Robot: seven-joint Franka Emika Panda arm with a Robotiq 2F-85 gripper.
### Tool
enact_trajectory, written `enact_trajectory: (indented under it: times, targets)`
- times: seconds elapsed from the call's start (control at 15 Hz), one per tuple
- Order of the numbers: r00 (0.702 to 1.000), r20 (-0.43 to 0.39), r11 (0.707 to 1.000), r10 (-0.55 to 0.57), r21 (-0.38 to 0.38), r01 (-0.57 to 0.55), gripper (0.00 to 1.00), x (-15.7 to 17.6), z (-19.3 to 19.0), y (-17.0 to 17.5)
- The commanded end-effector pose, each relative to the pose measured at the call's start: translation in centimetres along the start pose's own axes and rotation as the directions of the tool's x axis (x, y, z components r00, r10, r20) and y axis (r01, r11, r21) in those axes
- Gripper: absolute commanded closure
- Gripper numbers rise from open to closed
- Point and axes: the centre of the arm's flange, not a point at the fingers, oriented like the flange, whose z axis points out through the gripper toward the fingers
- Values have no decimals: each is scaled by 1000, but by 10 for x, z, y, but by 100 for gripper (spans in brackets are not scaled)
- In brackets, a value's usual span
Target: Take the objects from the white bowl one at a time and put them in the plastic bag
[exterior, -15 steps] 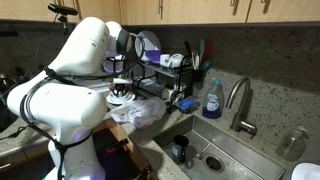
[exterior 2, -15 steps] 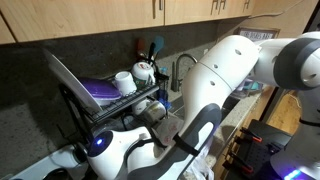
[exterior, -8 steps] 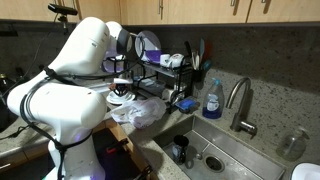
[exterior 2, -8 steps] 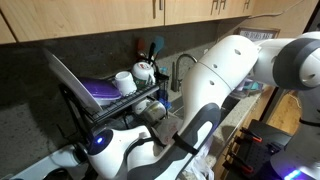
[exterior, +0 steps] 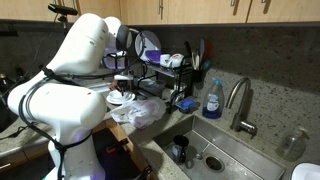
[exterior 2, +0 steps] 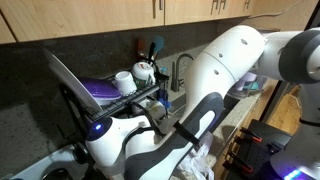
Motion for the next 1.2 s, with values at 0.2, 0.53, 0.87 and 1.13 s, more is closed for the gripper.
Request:
enact_trajectory:
  times: [0.2, 0.53, 0.87, 1.13]
  targets:
    - [1000, -15, 1000, 5, -15, -6, 96, -16, -22, -3]
    - [998, -5, 998, -69, -1, 69, 69, -3, -14, -9]
    - [993, 8, 993, -114, 9, 114, 39, 6, -4, -11]
    - [993, 24, 993, -117, 28, 116, 44, 15, 11, -8]
